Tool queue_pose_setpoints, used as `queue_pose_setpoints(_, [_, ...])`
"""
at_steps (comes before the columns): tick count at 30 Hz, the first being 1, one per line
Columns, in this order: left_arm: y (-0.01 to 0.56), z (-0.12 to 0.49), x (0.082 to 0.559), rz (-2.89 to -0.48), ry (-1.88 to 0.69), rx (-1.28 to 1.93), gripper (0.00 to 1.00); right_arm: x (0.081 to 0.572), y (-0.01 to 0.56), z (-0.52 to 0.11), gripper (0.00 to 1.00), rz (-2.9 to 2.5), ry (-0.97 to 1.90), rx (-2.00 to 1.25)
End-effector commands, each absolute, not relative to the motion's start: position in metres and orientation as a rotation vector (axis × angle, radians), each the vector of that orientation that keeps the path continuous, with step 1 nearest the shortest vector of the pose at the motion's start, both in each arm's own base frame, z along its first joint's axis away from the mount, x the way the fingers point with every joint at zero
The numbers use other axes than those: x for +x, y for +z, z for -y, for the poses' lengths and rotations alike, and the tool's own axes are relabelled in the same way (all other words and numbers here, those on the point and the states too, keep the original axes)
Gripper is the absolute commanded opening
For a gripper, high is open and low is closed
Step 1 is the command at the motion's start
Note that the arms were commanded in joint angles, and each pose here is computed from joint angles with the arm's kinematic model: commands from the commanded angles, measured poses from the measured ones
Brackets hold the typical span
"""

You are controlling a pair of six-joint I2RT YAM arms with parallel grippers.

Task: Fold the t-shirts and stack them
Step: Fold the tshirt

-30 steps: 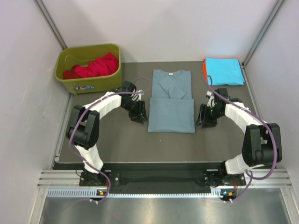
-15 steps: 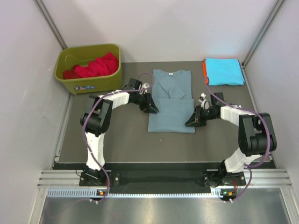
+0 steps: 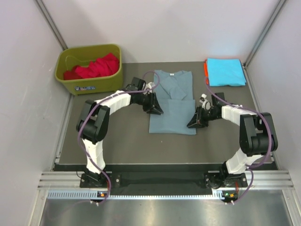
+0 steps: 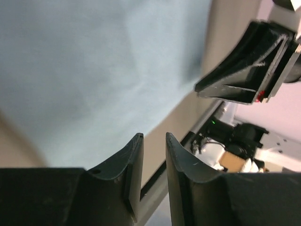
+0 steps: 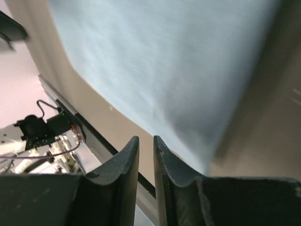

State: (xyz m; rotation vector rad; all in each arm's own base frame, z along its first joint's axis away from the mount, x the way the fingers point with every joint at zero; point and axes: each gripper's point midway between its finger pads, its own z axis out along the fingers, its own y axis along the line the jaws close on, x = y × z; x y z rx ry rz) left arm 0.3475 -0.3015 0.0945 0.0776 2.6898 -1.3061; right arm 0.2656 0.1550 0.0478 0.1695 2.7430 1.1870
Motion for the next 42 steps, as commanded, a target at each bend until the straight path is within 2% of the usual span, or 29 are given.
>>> queue_pose_setpoints(1, [0.116,0.331,0.327,-2.619,-1.459,0.172,0.3,0.281,0.076,-0.185,0.2,-2.636,1.271,0.035])
queue_pose_setpoints(4, [0.103,0.35,0.312,-2.658,-1.512,0.193,0.31,0.275,0.072,-0.213,0.2,-2.638,1.37,-0.018])
queue_pose_setpoints(7, [0.081,0.356,0.304,-2.708,-1.483,0.205,0.32,0.269,0.055,-0.211,0.21,-2.664,1.367,0.014])
queue_pose_setpoints(10, [0.051,0.343,0.293,-2.787,-1.431,0.162,0.31,0.262,0.036,-0.193,0.21,-2.697,1.333,0.08])
queue_pose_setpoints(17, [0.023,0.294,0.265,-2.89,-1.242,0.204,0.31,0.249,0.012,-0.136,0.23,-2.758,1.184,0.277])
queue_pose_setpoints(24, [0.06,0.286,0.267,-2.829,-1.214,0.318,0.35,0.256,0.045,-0.13,0.25,-2.714,1.122,0.238])
queue_pose_setpoints(27, [0.078,0.289,0.295,-2.755,-1.232,0.284,0.35,0.281,0.066,-0.135,0.26,-2.639,1.163,0.231])
queue_pose_setpoints(34, [0.076,0.29,0.403,-2.543,-1.362,0.061,0.34,0.37,0.073,-0.152,0.27,-2.481,1.333,0.292])
queue_pose_setpoints(38, [0.065,0.286,0.439,-2.482,-1.405,-0.021,0.34,0.416,0.083,-0.159,0.25,-2.385,1.416,0.303])
queue_pose_setpoints(42, [0.051,0.274,0.458,-2.481,-1.385,-0.092,0.34,0.444,0.063,-0.144,0.23,-2.387,1.421,0.372])
